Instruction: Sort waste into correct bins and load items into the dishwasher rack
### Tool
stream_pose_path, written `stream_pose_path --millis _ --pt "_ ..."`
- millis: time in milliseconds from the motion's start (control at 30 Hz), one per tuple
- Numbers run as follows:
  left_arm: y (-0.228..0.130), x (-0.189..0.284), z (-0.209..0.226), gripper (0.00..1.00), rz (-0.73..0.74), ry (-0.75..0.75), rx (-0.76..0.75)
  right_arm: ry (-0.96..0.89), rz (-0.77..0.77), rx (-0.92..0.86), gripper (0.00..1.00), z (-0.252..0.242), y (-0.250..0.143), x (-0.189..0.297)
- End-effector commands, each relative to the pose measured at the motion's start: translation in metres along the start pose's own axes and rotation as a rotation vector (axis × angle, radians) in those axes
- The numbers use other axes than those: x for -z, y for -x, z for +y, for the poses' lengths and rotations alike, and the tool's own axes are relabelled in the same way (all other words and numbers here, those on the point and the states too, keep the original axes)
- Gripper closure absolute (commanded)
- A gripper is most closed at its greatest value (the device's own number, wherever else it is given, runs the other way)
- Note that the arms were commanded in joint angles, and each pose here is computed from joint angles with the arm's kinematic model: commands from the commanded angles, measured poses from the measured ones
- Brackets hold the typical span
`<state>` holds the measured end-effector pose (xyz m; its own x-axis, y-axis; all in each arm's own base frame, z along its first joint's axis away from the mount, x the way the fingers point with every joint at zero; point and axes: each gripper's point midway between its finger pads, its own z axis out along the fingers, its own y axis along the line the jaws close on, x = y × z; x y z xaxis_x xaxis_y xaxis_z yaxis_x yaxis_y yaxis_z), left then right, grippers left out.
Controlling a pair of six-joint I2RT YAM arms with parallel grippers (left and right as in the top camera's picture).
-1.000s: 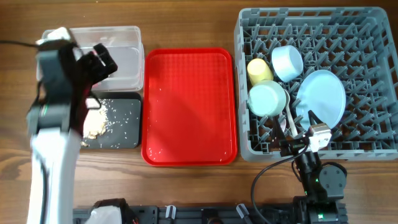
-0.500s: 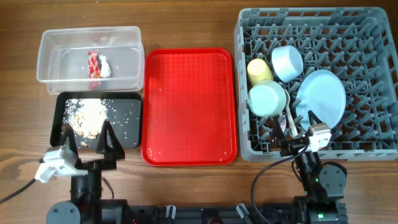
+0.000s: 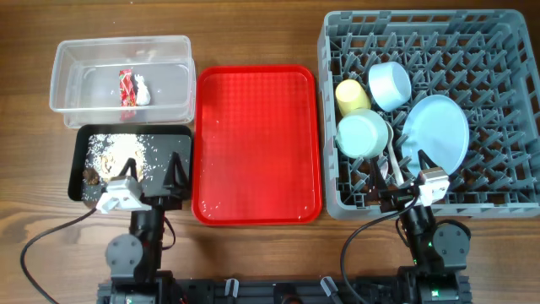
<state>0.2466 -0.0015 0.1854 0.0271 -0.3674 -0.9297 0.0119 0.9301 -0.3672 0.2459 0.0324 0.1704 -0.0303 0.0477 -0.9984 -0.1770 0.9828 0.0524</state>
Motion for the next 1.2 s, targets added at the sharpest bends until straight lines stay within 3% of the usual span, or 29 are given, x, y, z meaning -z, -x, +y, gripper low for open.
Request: stream_pose_path --millis 0,167,1167 --pt "-0.0258 0.0014 0.0122 0.0 0.094 0.044 -0.026 0.014 -0.01 -0.012 0.0 0.0023 0.0023 0.0004" --pt "-0.0278 0.0014 0.0075 0.0 0.106 0.002 -0.279 0.015 -0.01 -0.012 0.0 0.0024 0.0023 0.0004" --pt "-0.0279 0.0014 0.0069 0.0 0.107 -0.001 -0.277 0.014 -0.01 -0.012 0.0 0.0023 0.0023 0.0004"
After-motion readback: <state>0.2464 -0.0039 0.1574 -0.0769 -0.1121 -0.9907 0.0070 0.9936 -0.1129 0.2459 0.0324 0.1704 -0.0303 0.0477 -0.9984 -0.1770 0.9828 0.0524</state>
